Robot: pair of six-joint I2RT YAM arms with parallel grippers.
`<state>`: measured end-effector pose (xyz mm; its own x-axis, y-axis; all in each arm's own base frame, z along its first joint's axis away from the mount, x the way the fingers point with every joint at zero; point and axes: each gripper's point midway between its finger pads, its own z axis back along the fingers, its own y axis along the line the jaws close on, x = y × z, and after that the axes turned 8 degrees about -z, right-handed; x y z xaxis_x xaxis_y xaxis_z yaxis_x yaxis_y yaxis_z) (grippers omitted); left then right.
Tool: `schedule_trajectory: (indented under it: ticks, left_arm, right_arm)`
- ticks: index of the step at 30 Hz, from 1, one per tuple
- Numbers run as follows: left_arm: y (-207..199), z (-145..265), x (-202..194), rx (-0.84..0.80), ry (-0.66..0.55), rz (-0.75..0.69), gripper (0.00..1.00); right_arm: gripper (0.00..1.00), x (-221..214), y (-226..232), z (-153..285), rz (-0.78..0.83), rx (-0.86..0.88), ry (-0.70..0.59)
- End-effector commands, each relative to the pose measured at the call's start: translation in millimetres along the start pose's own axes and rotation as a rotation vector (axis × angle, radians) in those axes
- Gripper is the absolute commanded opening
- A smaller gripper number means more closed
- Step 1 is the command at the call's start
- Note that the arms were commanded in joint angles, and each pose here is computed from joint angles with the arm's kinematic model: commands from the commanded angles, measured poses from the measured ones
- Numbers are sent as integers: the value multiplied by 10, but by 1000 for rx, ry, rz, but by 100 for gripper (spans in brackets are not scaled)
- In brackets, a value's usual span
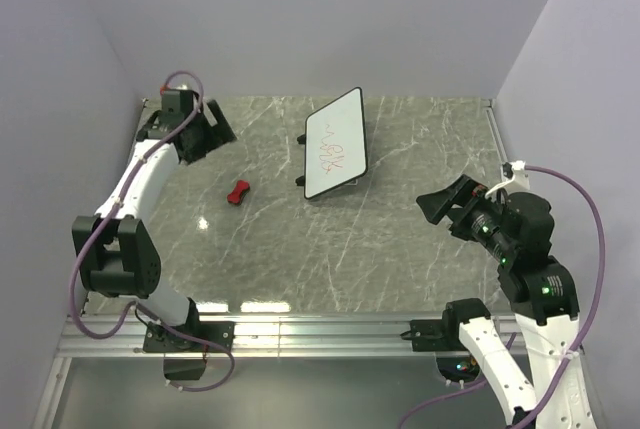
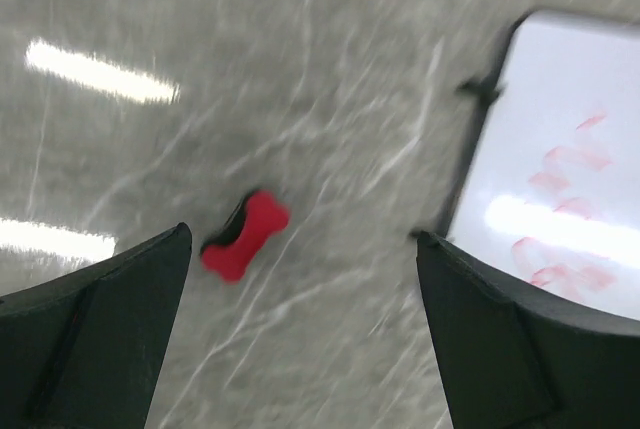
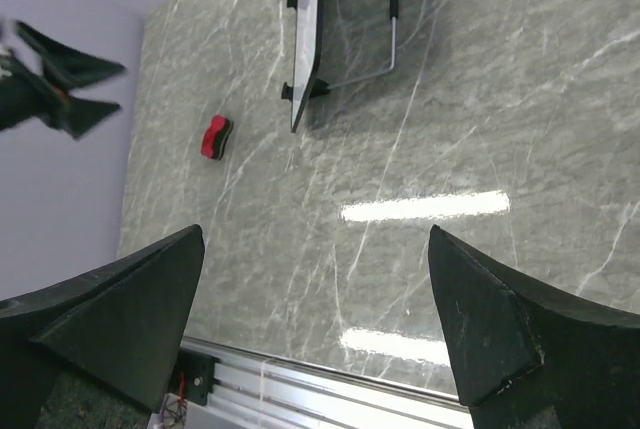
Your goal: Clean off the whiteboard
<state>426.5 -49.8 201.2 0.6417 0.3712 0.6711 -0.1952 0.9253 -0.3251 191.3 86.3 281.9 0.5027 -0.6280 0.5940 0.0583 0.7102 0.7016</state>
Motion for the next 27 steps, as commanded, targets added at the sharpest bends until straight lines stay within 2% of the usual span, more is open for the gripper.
schedule_trajectory:
  ticks: [1, 5, 10, 22, 27]
  left_arm:
    - [114, -49, -603, 46, 182, -132, 99]
    - [252, -193, -908, 111, 249, -191, 99]
    - [345, -476, -1255, 121, 357, -269, 92]
    - [412, -863, -1487, 139, 426, -336, 89]
    - [453, -963, -1497, 157, 439, -355, 84]
  right_arm:
    - [100, 79, 58, 146, 41, 14, -44]
    - [100, 19, -60, 170, 60, -27, -33]
    - [100, -39, -131, 141, 64, -52, -6]
    - [100, 14, -132, 41, 33, -75, -7]
    - [100, 38, -155, -12, 29, -90, -12]
